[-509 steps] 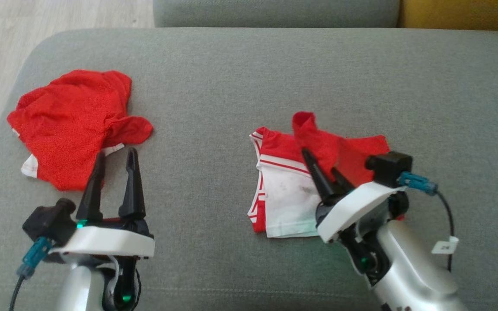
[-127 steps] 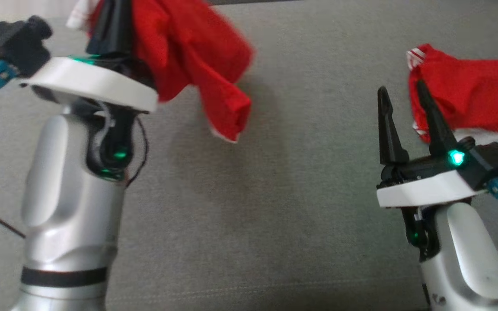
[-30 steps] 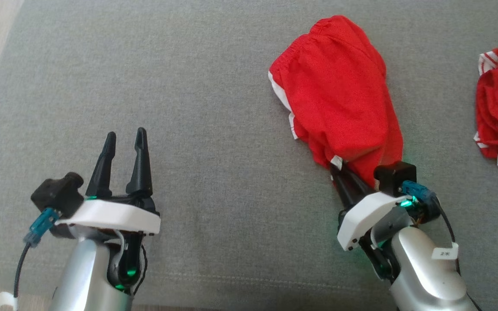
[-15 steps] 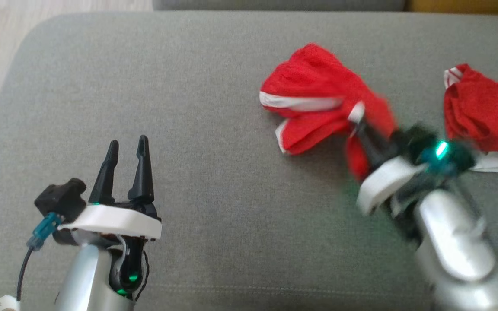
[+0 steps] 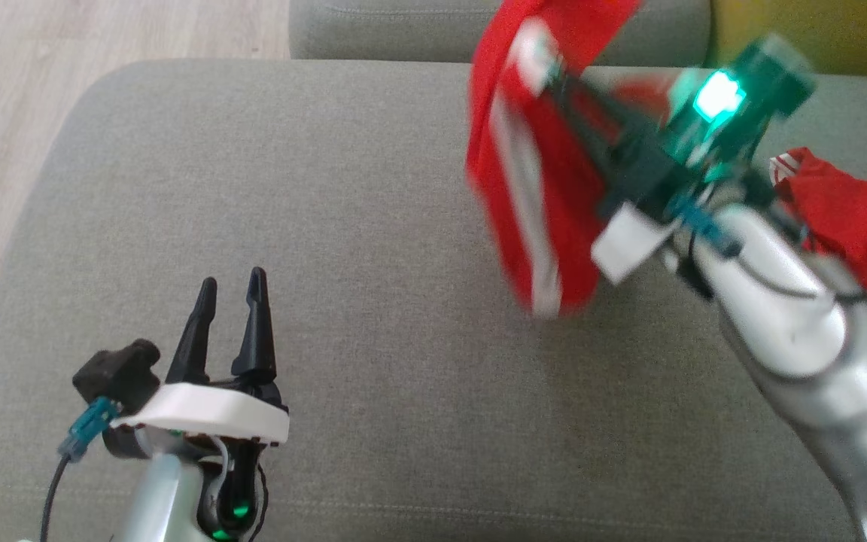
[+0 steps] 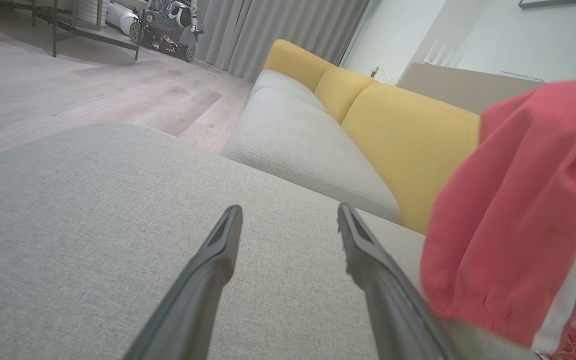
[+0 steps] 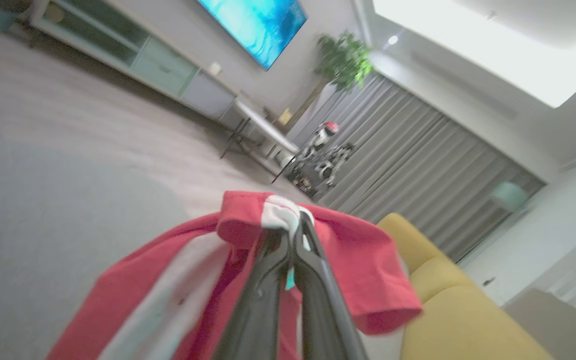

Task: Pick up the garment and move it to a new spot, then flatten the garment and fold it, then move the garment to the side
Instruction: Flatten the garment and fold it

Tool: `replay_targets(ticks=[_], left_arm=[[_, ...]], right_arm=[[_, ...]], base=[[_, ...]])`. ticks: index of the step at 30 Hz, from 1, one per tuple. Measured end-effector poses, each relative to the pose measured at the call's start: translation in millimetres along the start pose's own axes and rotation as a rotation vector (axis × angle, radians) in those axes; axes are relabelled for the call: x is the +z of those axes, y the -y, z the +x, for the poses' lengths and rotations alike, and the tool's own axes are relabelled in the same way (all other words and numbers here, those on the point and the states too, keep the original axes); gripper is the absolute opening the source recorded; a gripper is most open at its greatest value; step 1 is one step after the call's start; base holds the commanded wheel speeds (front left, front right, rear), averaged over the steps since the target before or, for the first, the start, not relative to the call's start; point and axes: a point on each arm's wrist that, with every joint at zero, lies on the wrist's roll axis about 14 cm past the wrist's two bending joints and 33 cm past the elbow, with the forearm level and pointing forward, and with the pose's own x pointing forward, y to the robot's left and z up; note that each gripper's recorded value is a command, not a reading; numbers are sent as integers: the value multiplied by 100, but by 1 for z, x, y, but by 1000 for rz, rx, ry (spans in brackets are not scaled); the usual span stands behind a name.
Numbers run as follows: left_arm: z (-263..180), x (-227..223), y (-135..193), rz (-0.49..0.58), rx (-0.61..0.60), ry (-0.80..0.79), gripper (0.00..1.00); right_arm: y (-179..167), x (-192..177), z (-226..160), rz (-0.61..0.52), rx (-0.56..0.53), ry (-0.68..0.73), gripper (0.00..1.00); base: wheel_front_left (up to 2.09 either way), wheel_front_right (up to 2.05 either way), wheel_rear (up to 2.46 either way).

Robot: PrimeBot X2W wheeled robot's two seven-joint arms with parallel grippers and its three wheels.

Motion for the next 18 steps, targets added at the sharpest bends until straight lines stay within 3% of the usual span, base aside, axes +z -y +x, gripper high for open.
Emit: replay_targets(ticks=[2, 5, 13, 18], left_arm=[[1, 0, 1, -1, -1, -1, 100], [4, -4, 3, -3, -8, -11, 100], [15, -21, 13, -9, -39, -55, 100], [21, -27, 18, -10, -57, -70, 100]], right_arm=[[-21, -26, -12, 21, 59, -69, 0], [-31, -74, -44, 104, 63, -214, 0], [11, -177, -133, 310, -196, -623, 0], [-8, -215, -186, 453, -290, -832, 0]], base=[[0, 0, 0], [0, 0, 0], [0, 0, 0], [0, 0, 0]])
